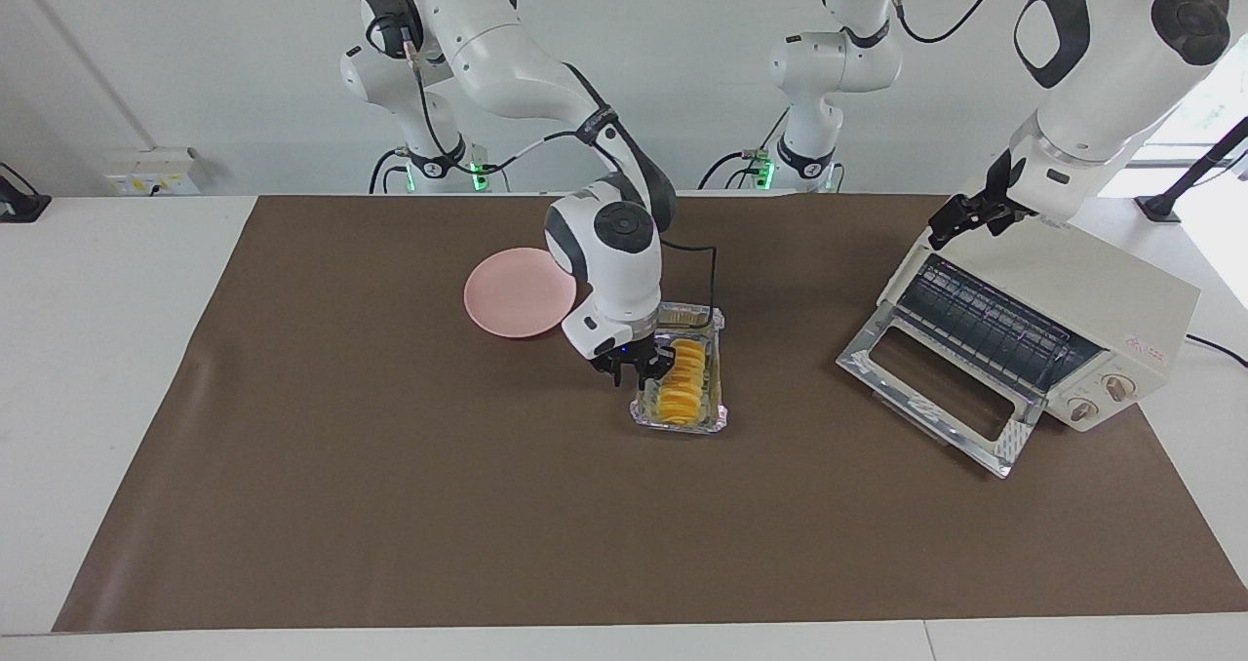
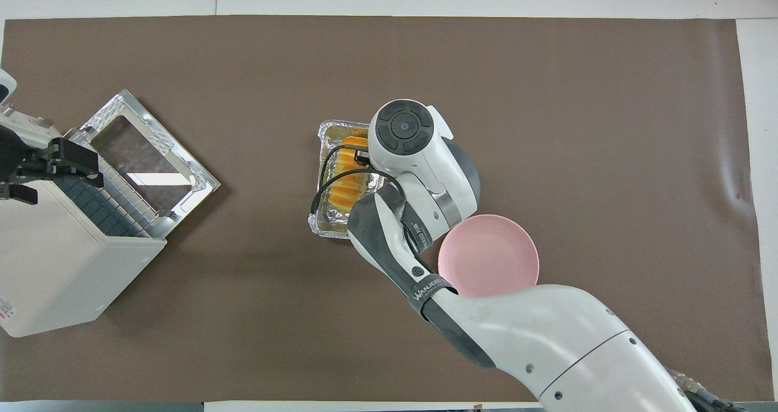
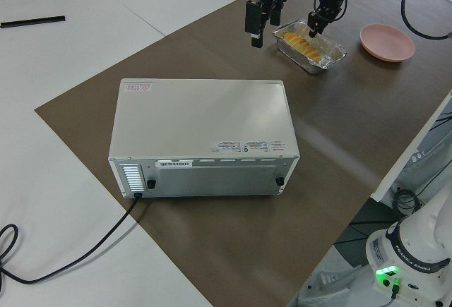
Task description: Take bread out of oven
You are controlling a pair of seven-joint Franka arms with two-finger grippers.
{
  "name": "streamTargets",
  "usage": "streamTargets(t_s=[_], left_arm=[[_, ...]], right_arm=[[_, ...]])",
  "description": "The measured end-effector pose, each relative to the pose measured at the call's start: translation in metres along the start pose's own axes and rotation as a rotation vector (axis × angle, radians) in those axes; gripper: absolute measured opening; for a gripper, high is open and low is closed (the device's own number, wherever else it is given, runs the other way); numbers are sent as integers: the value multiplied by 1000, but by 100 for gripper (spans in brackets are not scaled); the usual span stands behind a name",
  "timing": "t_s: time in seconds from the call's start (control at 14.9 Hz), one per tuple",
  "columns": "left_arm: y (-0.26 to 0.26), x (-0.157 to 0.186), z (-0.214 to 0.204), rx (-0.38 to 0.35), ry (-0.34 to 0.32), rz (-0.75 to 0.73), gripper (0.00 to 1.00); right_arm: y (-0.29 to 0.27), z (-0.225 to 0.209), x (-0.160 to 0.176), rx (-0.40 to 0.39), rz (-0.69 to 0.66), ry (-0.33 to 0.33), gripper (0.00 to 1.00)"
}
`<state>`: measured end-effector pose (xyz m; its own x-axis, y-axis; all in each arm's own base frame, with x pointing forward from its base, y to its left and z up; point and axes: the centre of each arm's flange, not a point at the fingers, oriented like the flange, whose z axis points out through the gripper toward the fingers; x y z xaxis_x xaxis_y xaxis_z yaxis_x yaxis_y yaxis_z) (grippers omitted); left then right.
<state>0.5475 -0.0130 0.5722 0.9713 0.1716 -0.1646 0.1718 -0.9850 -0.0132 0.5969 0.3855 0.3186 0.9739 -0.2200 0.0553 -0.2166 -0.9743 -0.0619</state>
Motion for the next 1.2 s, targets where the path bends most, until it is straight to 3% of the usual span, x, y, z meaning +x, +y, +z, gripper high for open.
streamTargets(t_s=[0.2, 0.67, 0.8, 1.0, 1.2], left_arm=[[0, 0, 0, -1, 4, 1, 100], [-1, 2, -2, -4, 21, -2, 100], [0, 3, -2, -4, 22, -1, 100], [1, 2, -2, -4, 22, 4, 100], [1, 2, -2, -4, 22, 4, 100]], right_arm=[[-3, -1, -1, 13, -4, 11, 2], [12, -10, 17, -17, 11, -10, 2], [28, -38, 42, -26, 20, -35, 2], [77, -79, 92, 23, 1, -91, 2], [136, -85, 133, 46, -42, -86, 2]])
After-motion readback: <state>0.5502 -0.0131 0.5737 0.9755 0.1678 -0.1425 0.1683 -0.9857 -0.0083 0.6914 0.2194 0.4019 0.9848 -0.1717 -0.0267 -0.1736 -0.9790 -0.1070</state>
